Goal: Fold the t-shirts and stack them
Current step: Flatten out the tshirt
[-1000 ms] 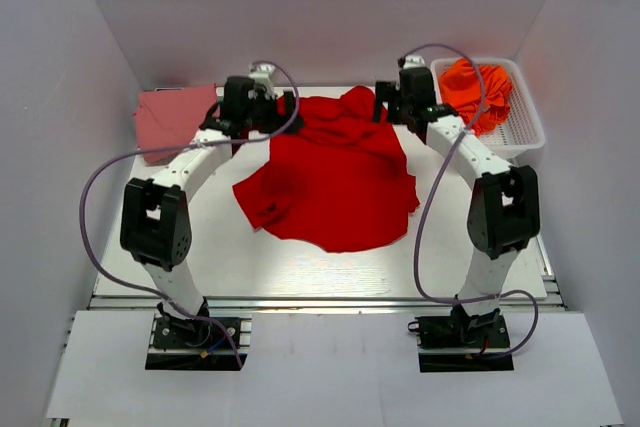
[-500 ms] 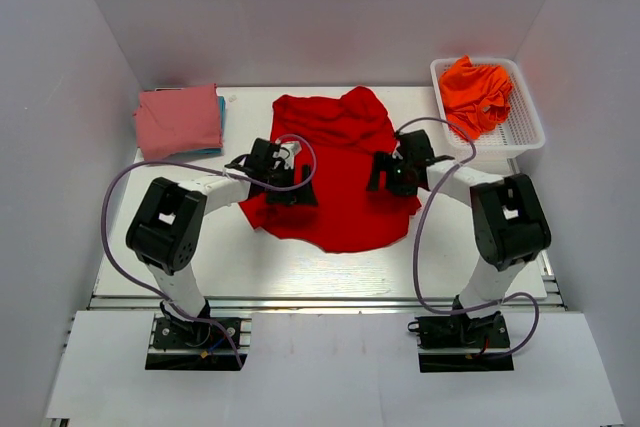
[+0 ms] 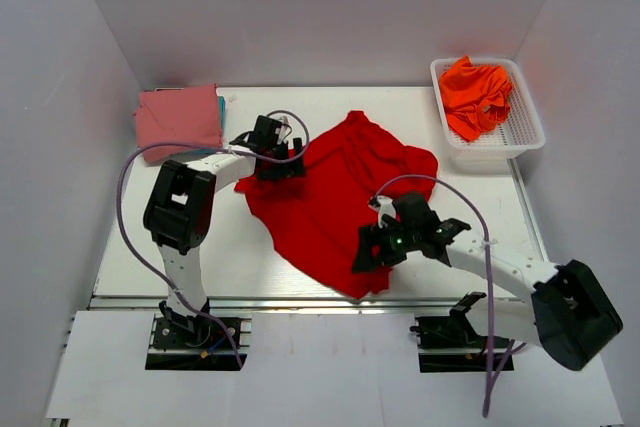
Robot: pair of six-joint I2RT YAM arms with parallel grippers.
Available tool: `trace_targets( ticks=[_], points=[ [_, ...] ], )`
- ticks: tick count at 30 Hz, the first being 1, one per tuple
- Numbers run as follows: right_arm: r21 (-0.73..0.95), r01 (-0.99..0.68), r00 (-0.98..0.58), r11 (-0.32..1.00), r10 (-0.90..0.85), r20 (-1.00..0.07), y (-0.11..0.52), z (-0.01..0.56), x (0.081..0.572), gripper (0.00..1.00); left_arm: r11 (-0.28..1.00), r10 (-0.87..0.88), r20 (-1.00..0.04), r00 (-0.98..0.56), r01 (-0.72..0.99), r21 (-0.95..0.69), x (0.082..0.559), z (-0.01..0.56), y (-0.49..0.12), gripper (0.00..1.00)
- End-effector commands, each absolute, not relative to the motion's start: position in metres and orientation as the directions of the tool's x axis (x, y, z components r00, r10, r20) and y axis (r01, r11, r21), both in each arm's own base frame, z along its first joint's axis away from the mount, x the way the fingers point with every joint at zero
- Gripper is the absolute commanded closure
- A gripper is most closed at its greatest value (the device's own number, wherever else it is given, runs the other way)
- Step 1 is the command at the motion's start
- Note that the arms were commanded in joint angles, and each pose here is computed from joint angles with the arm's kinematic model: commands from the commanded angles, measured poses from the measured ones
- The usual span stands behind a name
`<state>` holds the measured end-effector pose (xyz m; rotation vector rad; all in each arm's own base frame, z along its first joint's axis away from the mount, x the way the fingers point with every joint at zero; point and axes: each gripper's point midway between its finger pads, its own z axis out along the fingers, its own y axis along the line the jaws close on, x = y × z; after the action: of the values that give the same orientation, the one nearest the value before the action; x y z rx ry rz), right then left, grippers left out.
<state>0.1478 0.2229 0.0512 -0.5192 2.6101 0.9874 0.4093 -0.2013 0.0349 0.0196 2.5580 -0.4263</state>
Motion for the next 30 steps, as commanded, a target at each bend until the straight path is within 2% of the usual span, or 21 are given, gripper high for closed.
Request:
trace_targets(
  ticks=[1, 3, 6, 7, 8, 10, 13, 15, 18, 19, 22, 26, 30],
  points=[
    [0.621, -0.547, -0.837, 0.561, -0.366, -0.406, 0.235, 0.069, 0.111, 0.10, 0.946, -0.079, -0.557, -0.827, 0.114, -0.303, 0.437, 0.046, -0.206, 0.00],
    [0.580, -0.579, -0.815, 0.573, -0.408, -0.411, 0.237, 0.060, 0.116, 0.10, 0.934, -0.074, -0.588, -0.805, 0.151, -0.324, 0.450, 0.060, -0.216, 0.00],
    [0.494, -0.638, -0.765, 0.590, -0.418, -0.490, 0.248, 0.069, 0.147, 0.10, 0.926, -0.061, -0.632, -0.772, 0.193, -0.324, 0.462, 0.083, -0.221, 0.00],
    [0.453, -0.631, -0.766, 0.629, -0.415, -0.491, 0.247, 0.062, 0.160, 0.10, 0.925, -0.054, -0.644, -0.763, 0.204, -0.319, 0.462, 0.089, -0.221, 0.00],
    [0.401, -0.640, -0.739, 0.655, -0.383, -0.554, 0.255, 0.078, 0.186, 0.10, 0.921, -0.063, -0.669, -0.740, 0.215, -0.324, 0.463, 0.107, -0.221, 0.00],
    [0.325, -0.615, -0.718, 0.718, -0.340, -0.608, 0.257, 0.094, 0.220, 0.10, 0.933, -0.050, -0.693, -0.720, 0.214, -0.290, 0.457, 0.116, -0.211, 0.00],
    [0.241, -0.582, -0.710, 0.776, -0.342, -0.615, 0.249, 0.101, 0.240, 0.10, 0.966, -0.066, -0.749, -0.659, 0.145, -0.213, 0.455, 0.143, -0.186, 0.00],
    [0.215, -0.560, -0.736, 0.800, -0.361, -0.572, 0.239, 0.095, 0.235, 0.10, 0.989, -0.079, -0.770, -0.633, 0.048, -0.141, 0.459, 0.150, -0.159, 0.00],
    [0.193, -0.506, -0.786, 0.841, -0.357, -0.505, 0.219, 0.079, 0.220, 0.10, 0.992, -0.122, -0.754, -0.645, -0.090, -0.083, 0.463, 0.150, -0.128, 0.00],
    [0.187, -0.483, -0.808, 0.856, -0.353, -0.472, 0.209, 0.075, 0.211, 0.10, 0.990, -0.135, -0.718, -0.682, -0.126, -0.067, 0.461, 0.135, -0.116, 0.00],
    [0.130, -0.424, -0.812, 0.896, -0.313, -0.494, 0.193, 0.075, 0.214, 0.10, 0.980, -0.186, -0.688, -0.701, -0.187, -0.075, 0.465, 0.123, -0.100, 0.00],
    [0.122, -0.412, -0.765, 0.903, -0.271, -0.584, 0.194, 0.093, 0.228, 0.10, 0.967, -0.241, -0.643, -0.727, -0.239, -0.091, 0.467, 0.099, -0.083, 0.00],
    [0.075, -0.348, -0.714, 0.934, -0.212, -0.668, 0.198, 0.113, 0.271, 0.10, 0.946, -0.289, -0.608, -0.739, -0.316, -0.065, 0.456, 0.077, -0.059, 0.07]
  ],
)
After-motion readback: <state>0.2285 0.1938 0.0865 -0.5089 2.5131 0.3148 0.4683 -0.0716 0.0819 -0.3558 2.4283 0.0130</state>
